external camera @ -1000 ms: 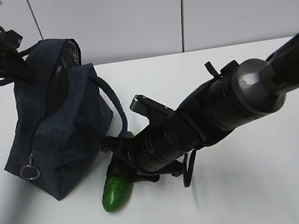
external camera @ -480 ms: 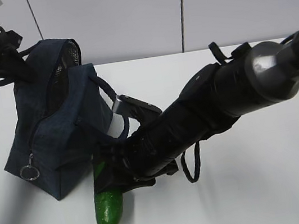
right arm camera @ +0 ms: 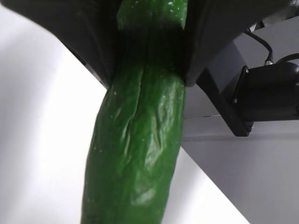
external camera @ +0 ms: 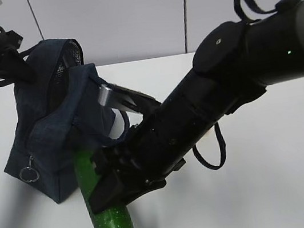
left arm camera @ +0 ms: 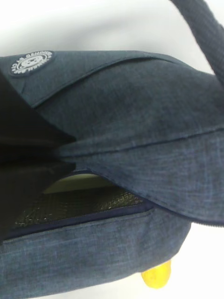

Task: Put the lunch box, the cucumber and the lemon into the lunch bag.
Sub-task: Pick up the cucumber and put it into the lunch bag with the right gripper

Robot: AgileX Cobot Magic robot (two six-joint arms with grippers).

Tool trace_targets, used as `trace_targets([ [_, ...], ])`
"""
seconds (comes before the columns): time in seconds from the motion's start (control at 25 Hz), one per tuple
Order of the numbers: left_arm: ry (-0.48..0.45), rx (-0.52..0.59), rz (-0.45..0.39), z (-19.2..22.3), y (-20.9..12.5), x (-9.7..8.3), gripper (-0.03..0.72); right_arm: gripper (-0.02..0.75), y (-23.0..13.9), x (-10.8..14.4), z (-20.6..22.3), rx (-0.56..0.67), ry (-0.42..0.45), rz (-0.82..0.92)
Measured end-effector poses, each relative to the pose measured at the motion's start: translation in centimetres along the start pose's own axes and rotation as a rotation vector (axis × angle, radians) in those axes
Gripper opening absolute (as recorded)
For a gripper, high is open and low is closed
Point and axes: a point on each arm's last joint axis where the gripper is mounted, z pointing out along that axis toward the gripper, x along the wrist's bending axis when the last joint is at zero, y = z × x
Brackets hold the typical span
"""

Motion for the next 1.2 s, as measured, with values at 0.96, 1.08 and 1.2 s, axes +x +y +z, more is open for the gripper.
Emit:
trace_targets([
  [0.96, -0.068, 0.057, 0.023, -2.4, -0.9, -1.9, -0.002, 0.258, 1.0, 4.0, -5.6, -0.28, -0.041, -0.155],
  [1.08, -0.083, 0.053, 0.017, -2.4, -0.9, -2.1, -0.003, 0.258, 1.5, 4.0, -5.8, -0.343, -0.043, -0.145],
  [1.2, -0.093, 0.059, 0.03, -2.1, -0.8, -2.7, -0.003, 0.258, 2.2, 3.8, -6.0, -0.414, -0.067, -0.126],
])
